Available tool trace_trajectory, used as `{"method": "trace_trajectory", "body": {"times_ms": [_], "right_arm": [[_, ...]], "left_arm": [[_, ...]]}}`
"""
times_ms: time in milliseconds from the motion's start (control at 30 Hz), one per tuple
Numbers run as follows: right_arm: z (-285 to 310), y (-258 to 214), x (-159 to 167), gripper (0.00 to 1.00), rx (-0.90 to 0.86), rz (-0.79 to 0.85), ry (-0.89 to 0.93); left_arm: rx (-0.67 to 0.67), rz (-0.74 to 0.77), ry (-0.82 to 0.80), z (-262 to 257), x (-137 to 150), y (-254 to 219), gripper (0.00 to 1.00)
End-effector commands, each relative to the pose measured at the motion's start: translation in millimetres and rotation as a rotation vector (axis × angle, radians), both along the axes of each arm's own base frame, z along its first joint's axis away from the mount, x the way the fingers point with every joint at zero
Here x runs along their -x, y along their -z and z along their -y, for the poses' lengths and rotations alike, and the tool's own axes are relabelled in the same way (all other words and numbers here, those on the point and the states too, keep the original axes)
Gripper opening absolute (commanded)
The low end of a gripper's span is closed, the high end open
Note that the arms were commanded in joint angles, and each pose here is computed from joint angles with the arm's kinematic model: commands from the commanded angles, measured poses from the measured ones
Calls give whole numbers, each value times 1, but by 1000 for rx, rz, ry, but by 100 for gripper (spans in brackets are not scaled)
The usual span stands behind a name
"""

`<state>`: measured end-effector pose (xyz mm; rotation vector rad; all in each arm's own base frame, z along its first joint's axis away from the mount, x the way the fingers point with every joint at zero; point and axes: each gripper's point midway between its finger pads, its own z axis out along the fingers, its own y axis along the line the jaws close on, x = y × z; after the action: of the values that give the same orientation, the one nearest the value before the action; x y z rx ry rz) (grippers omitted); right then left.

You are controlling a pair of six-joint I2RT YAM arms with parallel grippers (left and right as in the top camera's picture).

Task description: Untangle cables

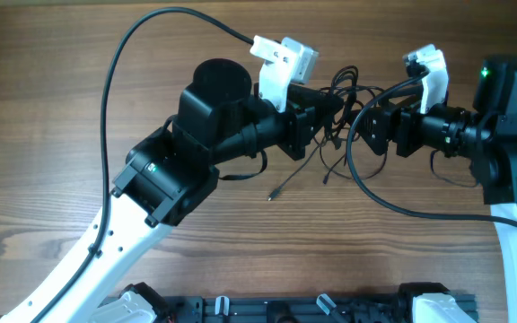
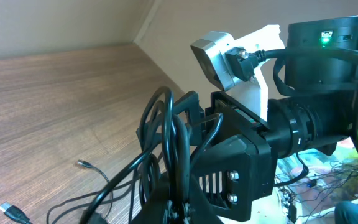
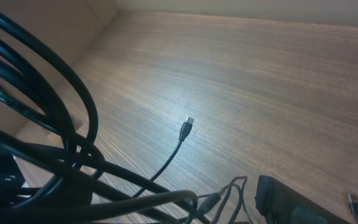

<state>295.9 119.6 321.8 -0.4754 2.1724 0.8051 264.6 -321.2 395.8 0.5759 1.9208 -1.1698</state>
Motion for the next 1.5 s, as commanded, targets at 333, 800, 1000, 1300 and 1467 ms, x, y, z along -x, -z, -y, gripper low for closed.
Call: {"method": "trace_trajectory", "body": {"times_ms": [333, 800, 1000, 1300, 1467], "right_arm": [[-4, -26, -10, 88, -119, 9, 56], [67, 43, -7, 98, 208, -218, 438], [67, 44, -6, 99, 216, -219, 432], [106, 54, -18, 100, 194, -311, 783], [77, 66, -14, 100, 165, -374, 593]], "left_arm": [[79, 61, 48, 15, 17, -30, 4], [110, 114, -84, -23, -14, -49, 4], [101, 111, -144, -43, -28, -48, 4], [71, 77, -135, -43, -22, -39, 4], [48, 94, -262, -59, -38, -38, 4]]}}
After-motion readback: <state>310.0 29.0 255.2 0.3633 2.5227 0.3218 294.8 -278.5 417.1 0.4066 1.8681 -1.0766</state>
